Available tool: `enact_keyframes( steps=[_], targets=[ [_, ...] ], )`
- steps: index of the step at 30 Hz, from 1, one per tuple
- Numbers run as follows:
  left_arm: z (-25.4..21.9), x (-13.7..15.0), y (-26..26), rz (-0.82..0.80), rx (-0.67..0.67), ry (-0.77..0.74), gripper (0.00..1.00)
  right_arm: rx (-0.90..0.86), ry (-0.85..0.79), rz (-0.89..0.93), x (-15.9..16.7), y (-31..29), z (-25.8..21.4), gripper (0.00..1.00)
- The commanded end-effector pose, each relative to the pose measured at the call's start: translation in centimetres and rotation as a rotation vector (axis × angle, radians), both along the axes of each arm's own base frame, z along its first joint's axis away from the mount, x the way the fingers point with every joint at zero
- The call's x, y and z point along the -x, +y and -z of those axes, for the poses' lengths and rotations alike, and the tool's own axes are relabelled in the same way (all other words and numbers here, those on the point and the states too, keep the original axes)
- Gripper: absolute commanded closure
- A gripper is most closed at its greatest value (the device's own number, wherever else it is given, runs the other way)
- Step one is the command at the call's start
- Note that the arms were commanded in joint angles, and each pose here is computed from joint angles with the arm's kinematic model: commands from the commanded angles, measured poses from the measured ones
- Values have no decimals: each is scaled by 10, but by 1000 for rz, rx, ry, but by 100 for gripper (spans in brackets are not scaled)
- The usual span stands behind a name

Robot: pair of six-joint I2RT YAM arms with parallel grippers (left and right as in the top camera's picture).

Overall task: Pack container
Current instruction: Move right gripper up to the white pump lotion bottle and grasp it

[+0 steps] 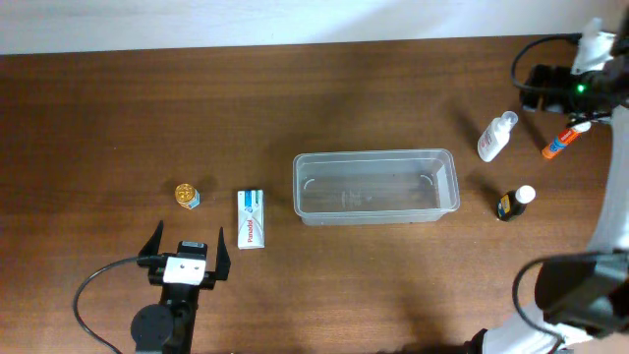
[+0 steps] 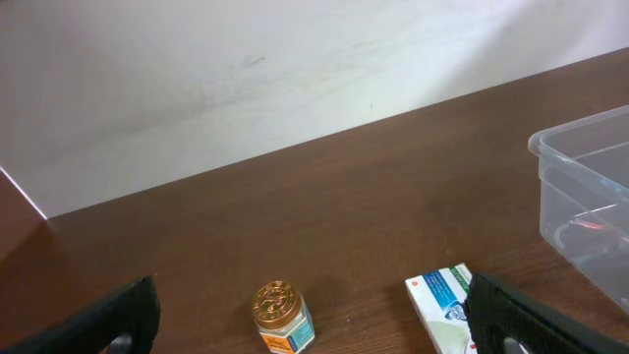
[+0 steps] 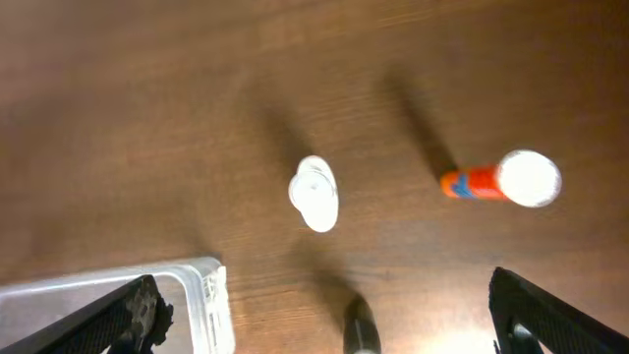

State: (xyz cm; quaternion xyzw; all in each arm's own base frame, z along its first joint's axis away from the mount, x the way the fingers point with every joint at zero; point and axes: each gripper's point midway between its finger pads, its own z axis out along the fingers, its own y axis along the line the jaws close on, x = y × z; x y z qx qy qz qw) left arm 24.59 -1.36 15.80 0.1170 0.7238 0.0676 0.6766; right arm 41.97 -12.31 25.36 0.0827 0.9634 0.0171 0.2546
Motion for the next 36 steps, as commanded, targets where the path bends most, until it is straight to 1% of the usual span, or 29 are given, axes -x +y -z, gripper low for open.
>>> enact_keyframes(
  steps=[1, 8, 11, 14, 16, 18, 23, 27, 30, 33, 36],
  targets=[
    [1, 0, 2, -8, 14, 3, 1, 22, 13, -171, -15, 13, 15, 2],
    [1, 0, 2, -8, 14, 3, 1, -21, 139, -169, -27, 7, 73, 2],
    [1, 0, 2, -8, 14, 3, 0, -59, 189, -120, -28, 6, 94, 2],
    [1, 0, 2, -8, 14, 3, 1, -103, 224, -49, -29, 5, 109, 0],
    [1, 0, 2, -8, 14, 3, 1, -106, 242, -52, -30, 5, 117, 2],
    [1, 0, 2, -8, 14, 3, 1, -98, 262, -81, -29, 7, 123, 2],
    [1, 0, 2, -8, 14, 3, 1, -107, 300, -81, -27, 7, 140, 1],
    [1, 0, 2, -8, 14, 3, 1, -113, 319, -82, -29, 7, 152, 4],
    [1, 0, 2, -8, 14, 3, 0, -98, 334, -80, -32, 5, 162, 7],
    [1, 0, 2, -8, 14, 3, 1, -20, 369, -71, -32, -2, 173, 7],
    [1, 0, 2, -8, 14, 3, 1, 18, 376, -75, -35, -2, 177, 7]
  ],
)
